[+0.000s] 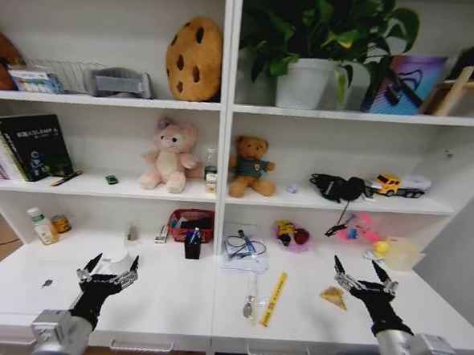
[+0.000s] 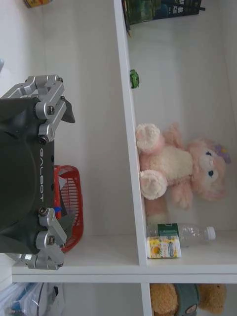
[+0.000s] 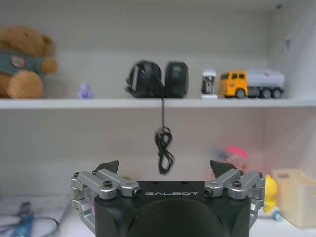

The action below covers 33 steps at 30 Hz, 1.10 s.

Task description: Organize the objects on the table.

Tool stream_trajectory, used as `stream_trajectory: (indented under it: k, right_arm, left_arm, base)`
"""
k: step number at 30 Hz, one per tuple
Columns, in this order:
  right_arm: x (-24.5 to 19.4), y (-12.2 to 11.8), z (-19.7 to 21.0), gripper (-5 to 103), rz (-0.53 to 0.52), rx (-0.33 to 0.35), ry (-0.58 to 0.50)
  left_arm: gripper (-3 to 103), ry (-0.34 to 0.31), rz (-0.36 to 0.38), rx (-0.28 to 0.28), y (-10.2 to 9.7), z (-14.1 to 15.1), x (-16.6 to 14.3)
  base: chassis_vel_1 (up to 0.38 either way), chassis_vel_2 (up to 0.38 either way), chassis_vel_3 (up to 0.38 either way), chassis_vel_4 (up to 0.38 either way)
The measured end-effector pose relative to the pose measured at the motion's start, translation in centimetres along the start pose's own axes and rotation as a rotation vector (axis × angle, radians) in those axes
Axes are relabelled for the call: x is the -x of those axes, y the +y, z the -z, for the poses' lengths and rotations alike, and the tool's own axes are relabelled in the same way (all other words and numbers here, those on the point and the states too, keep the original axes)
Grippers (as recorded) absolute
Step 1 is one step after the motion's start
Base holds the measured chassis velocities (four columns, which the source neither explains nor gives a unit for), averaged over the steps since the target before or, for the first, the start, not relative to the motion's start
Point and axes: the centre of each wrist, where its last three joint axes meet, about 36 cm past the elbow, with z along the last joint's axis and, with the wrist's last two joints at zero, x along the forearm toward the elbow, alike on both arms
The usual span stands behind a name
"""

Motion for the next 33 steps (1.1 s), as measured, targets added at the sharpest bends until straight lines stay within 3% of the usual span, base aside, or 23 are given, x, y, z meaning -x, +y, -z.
stream_trajectory:
  k: [6, 9, 20, 29, 31, 33]
  right_arm:
    - [1.3, -1.4, -0.8, 100, 0.017, 0.030, 0.181]
    - [3.5, -2.9, -3.5, 100, 0.015, 0.024, 0.271]
    - [5.7, -6.2, -9.0, 100, -0.011, -0.043, 0.348]
    - [6.1, -4.6, -11.3, 102, 0.054, -0.075, 0.325]
    - [6.4, -4.3, -11.7, 93, 0.057, -0.087, 0.312]
    - [6.5, -4.3, -11.8, 93, 0.057, -0.089, 0.310]
  left_arm:
    - [100, 0.000, 0.000, 0.000, 0.0, 0.0, 0.0]
    - [100, 0.000, 0.000, 0.000, 0.0, 0.0, 0.0]
    - [100, 0.000, 0.000, 0.000, 0.0, 0.0, 0.0]
    - [100, 0.000, 0.000, 0.000, 0.0, 0.0, 0.0]
    - [100, 0.000, 0.000, 0.000, 0.0, 0.0, 0.0]
    - [100, 0.000, 0.000, 0.000, 0.0, 0.0, 0.0]
  base:
    - [0.013, 0.001, -0.011, -0.010]
    - [0.058, 0.091, -0.048, -0.047]
    - [0.006, 0.008, -0.004, -0.004]
    - [0.000, 0.000, 0.000, 0.000]
    - [0.000, 0.000, 0.000, 0.000]
    - [0.000, 0.000, 0.000, 0.000]
